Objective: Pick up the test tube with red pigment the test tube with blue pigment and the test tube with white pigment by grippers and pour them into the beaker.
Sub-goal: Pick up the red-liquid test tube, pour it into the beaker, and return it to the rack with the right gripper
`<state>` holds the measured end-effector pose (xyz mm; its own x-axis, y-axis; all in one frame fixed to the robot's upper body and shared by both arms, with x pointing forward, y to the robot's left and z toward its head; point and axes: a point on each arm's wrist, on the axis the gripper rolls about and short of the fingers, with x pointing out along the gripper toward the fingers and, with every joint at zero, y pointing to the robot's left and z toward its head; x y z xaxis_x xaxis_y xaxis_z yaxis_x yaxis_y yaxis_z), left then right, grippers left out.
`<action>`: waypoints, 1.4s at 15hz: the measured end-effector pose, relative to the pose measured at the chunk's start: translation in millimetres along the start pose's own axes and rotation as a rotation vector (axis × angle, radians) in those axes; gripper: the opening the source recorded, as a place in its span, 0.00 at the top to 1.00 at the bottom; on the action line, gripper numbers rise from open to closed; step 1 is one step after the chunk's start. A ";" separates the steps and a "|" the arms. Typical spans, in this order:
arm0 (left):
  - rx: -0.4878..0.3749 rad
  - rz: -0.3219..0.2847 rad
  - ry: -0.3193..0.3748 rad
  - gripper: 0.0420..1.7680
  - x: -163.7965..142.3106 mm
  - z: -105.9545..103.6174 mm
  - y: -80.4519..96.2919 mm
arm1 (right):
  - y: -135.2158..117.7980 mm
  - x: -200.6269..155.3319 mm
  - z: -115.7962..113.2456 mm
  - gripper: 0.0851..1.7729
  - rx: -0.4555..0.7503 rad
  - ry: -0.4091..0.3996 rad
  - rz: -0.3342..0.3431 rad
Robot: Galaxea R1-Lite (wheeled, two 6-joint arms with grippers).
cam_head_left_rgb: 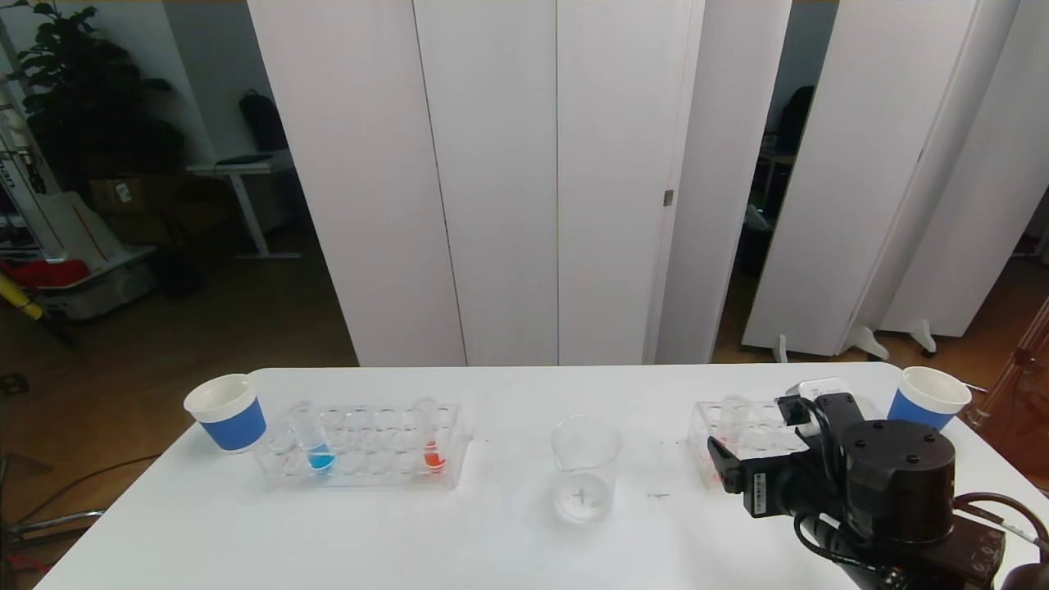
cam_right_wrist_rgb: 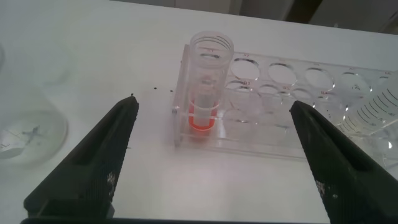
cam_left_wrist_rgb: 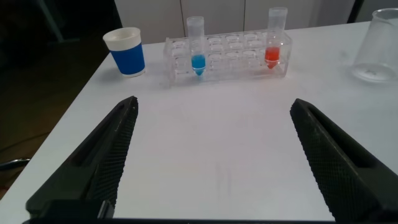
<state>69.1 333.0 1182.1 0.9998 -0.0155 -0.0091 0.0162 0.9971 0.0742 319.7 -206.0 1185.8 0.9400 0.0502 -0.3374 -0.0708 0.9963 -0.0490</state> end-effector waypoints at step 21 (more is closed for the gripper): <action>0.000 0.000 0.000 0.01 0.0 0.0 0.0 | 7.9 55.8 -1.5 0.01 -0.019 -0.020 -0.052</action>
<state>69.1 333.0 1182.1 0.9998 -0.0155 -0.0091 0.0162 0.9971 0.0742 371.1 -195.4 1165.1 0.9490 -0.0004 -0.3151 -0.0273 0.9961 -0.0838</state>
